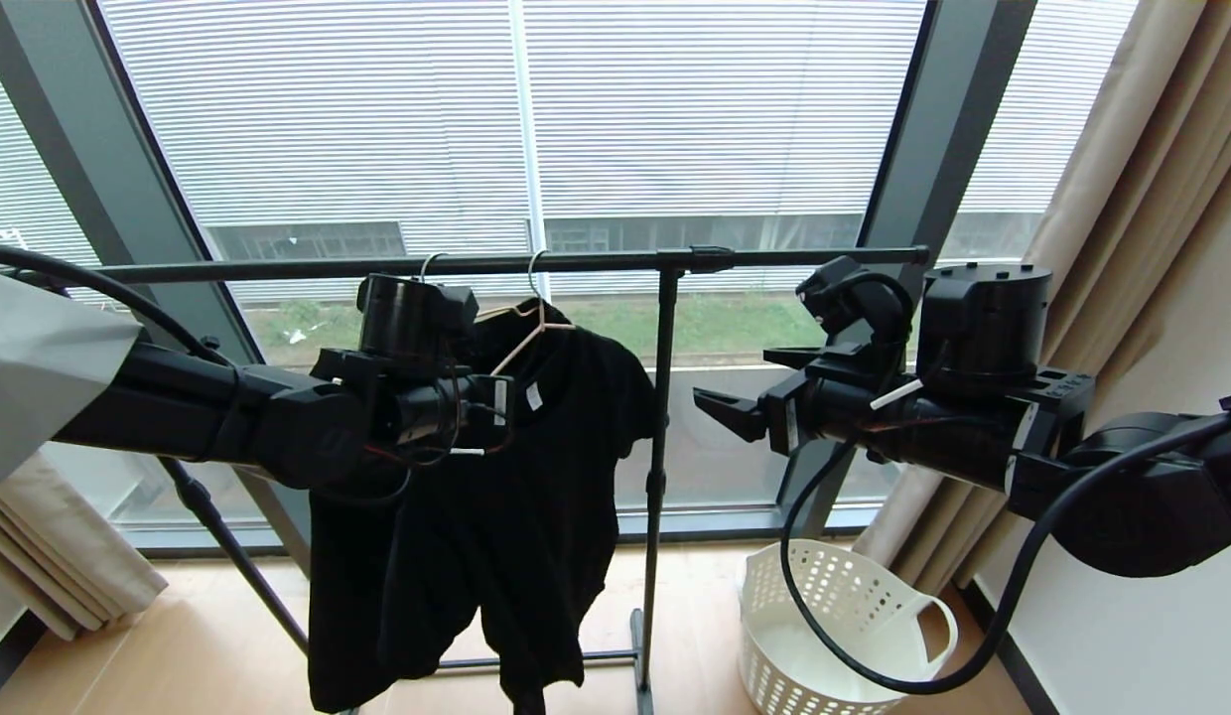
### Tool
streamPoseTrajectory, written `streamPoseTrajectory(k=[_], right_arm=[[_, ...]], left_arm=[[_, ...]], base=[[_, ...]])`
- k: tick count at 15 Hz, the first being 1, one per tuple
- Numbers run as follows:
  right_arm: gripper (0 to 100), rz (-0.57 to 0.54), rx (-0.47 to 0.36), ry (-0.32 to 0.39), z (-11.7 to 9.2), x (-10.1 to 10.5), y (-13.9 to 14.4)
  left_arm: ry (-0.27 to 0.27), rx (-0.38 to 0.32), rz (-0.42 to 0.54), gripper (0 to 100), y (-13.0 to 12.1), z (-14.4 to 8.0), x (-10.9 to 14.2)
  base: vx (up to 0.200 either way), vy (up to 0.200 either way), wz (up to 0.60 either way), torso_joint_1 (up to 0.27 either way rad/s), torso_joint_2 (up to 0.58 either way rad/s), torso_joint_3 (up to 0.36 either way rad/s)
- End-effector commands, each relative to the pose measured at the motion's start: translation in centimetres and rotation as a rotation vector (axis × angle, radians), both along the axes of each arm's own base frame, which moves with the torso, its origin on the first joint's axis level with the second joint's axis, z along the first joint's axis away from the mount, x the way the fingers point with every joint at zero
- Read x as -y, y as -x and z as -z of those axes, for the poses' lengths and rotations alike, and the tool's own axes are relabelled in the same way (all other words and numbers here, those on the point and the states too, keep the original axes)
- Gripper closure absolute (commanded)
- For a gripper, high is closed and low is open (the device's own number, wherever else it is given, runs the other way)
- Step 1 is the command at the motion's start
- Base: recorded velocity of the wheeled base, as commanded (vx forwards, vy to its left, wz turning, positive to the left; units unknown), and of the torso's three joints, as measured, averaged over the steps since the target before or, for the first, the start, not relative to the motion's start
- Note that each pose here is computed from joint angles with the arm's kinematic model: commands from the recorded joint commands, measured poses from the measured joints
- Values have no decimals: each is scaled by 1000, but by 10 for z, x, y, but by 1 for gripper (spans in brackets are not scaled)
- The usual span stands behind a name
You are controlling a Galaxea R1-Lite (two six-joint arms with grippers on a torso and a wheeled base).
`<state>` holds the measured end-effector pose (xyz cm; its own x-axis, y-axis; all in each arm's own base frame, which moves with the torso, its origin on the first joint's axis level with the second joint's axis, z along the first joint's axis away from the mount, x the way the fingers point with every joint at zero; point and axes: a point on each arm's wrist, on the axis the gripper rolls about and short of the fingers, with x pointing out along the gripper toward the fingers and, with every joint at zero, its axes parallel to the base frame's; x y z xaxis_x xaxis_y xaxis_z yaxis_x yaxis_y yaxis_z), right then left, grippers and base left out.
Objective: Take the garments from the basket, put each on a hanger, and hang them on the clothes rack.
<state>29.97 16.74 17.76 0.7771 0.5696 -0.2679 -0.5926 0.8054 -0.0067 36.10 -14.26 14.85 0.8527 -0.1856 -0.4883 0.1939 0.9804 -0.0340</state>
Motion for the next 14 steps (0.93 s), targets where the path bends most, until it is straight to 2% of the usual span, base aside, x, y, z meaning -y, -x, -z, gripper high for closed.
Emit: streamPoseTrajectory(k=[1, 4, 7, 8, 9, 11, 12, 14], right_arm=[[0, 1, -4, 1, 1, 0, 0], [0, 1, 1, -2, 0, 1, 0], [0, 0, 36, -19, -14, 6, 11], [0, 0, 42, -22, -17, 8, 14], [0, 1, 90, -45, -36, 18, 34], [0, -2, 123, -46, -46, 29, 53], [0, 10, 135, -10, -43, 40, 74], [0, 31, 108, 28, -30, 47, 89]], left_arm=[[1, -1, -1, 0, 1, 0, 0], [17, 11, -1, 0, 16, -12, -5], [33, 62, 13, 0, 56, -40, -17], [37, 70, 13, 0, 62, -44, -19], [48, 97, 13, 0, 85, -56, -29], [52, 107, 13, 0, 106, -60, -38], [49, 103, 14, 0, 127, -58, -47], [44, 90, 14, 0, 144, -52, -55]], base=[[0, 0, 0, 0, 0, 0], [0, 0, 0, 0, 0, 0], [0, 0, 0, 0, 0, 0], [0, 0, 0, 0, 0, 0], [0, 0, 0, 0, 0, 0], [0, 0, 0, 0, 0, 0], [0, 0, 0, 0, 0, 0], [0, 0, 0, 0, 0, 0]])
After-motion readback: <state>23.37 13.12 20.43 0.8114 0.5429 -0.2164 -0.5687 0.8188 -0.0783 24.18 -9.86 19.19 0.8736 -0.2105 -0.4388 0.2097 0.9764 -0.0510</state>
